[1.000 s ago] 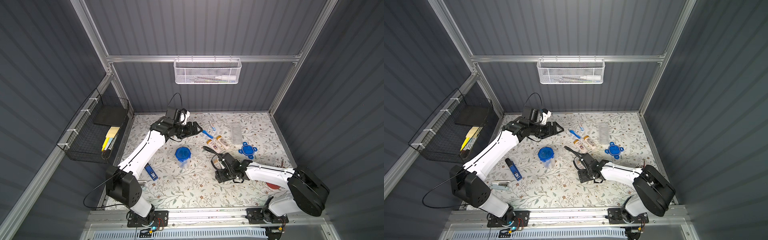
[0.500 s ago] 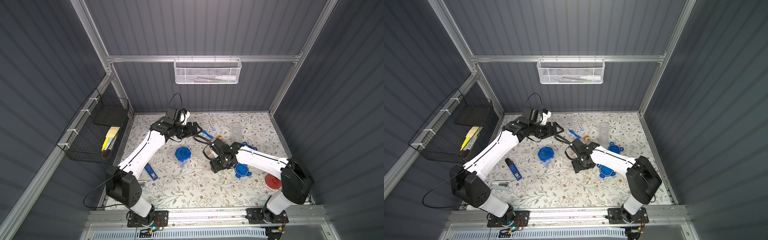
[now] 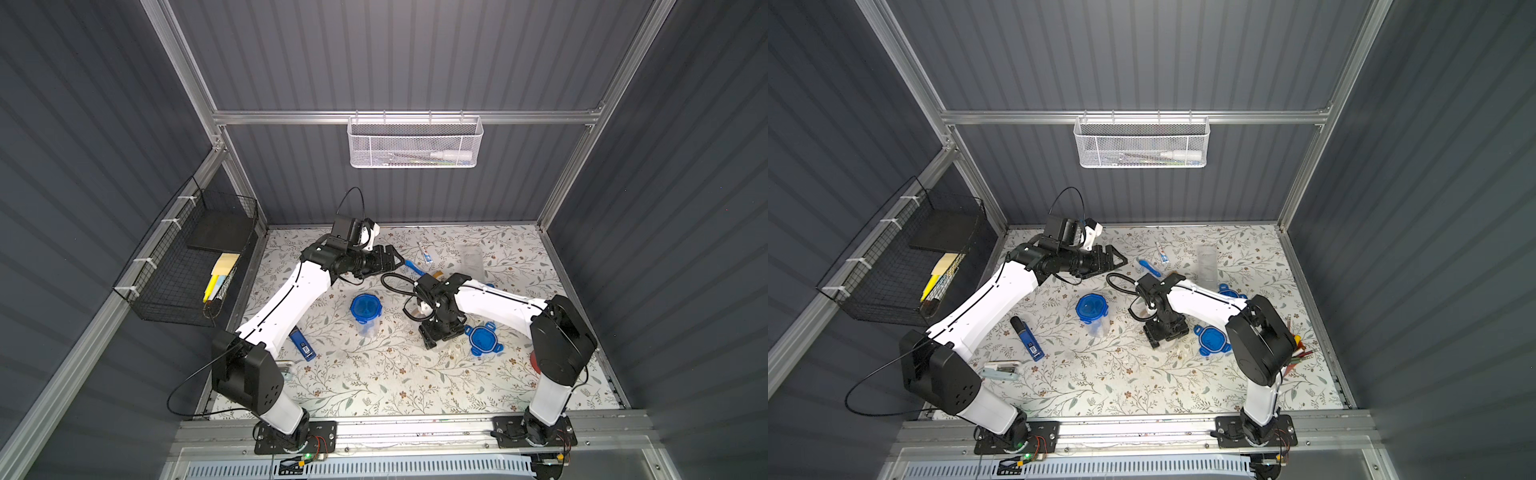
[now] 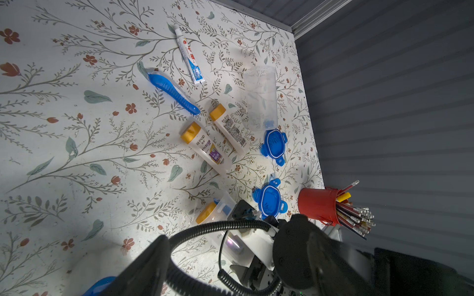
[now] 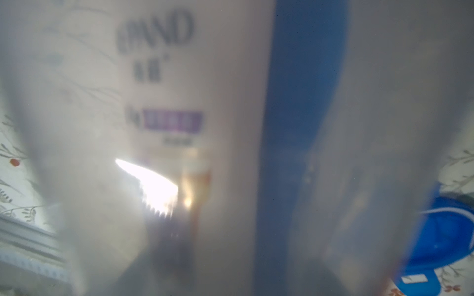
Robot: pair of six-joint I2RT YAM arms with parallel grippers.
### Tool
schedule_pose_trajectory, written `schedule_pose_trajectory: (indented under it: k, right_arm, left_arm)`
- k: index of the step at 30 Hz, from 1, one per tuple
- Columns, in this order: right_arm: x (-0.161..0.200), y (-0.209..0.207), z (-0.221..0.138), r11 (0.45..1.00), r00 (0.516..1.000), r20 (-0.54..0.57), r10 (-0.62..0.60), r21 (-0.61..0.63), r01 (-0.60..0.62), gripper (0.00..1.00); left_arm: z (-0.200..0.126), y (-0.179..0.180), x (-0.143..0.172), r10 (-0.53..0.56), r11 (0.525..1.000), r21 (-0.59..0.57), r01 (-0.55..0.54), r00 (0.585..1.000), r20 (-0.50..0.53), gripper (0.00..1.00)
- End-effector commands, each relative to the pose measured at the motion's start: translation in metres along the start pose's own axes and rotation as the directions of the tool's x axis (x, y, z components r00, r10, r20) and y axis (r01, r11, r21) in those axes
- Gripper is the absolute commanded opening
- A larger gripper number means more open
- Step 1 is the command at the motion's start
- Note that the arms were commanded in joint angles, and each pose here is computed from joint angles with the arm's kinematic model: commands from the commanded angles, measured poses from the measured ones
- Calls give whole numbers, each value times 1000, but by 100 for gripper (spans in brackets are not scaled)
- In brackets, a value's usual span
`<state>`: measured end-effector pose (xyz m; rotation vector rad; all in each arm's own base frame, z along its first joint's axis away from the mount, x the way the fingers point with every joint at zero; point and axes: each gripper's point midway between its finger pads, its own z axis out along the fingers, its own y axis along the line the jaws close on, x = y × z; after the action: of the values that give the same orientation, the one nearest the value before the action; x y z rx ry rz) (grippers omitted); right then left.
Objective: Take out toiletry kits
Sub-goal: 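Pour the toiletry kits out of the container.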
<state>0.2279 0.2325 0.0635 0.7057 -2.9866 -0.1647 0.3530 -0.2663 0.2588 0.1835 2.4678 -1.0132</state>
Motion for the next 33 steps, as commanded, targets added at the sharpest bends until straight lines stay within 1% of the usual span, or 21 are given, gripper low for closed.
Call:
schedule_pose_trajectory:
  k: [1, 6, 10, 12, 17, 20, 21, 26, 30, 33]
  right_arm:
    - [-8, 2, -22, 996, 1000, -15, 5, -89, -6, 64]
    - [-19, 0, -22, 990, 998, -60, 22, -138, -30, 63]
    - [-20, 0, -17, 989, 997, -77, 18, -142, -29, 62]
    - [-20, -1, -16, 990, 997, -73, 24, -137, -33, 62]
    - [-17, -3, -28, 984, 998, -54, 36, -172, -45, 62]
    - [-10, -7, -33, 984, 998, -49, 42, -173, -50, 62]
    - [-6, -2, -36, 977, 998, -55, 41, -208, -51, 63]
    - [16, -5, -44, 972, 997, -36, 62, -225, -69, 63]
    - [31, -1, -49, 958, 996, -20, 82, -273, -84, 64]
    - [37, -5, -53, 958, 995, 7, 101, -270, -95, 64]
  left_arm:
    - [-4, 2, 2, 17, 1000, 1, -17, 1000, 2, 86]
    - [-6, 3, 5, 19, 1000, -2, -19, 1000, 5, 86]
    - [-7, 4, 5, 24, 1000, -6, -24, 1000, 2, 86]
    - [-7, 4, 5, 26, 1000, -8, -26, 1000, 2, 86]
    - [-6, 4, 6, 25, 1000, -5, -25, 1000, -2, 86]
    - [-5, 4, 6, 22, 1000, -4, -22, 1000, -3, 86]
    - [-4, 5, 6, 21, 1000, -3, -21, 1000, -5, 86]
    - [-6, 4, 5, 23, 1000, -3, -23, 1000, 2, 86]
    - [-6, 2, 2, 24, 1000, 0, -24, 1000, 6, 86]
    - [-7, 1, 2, 21, 1000, 3, -21, 1000, 7, 86]
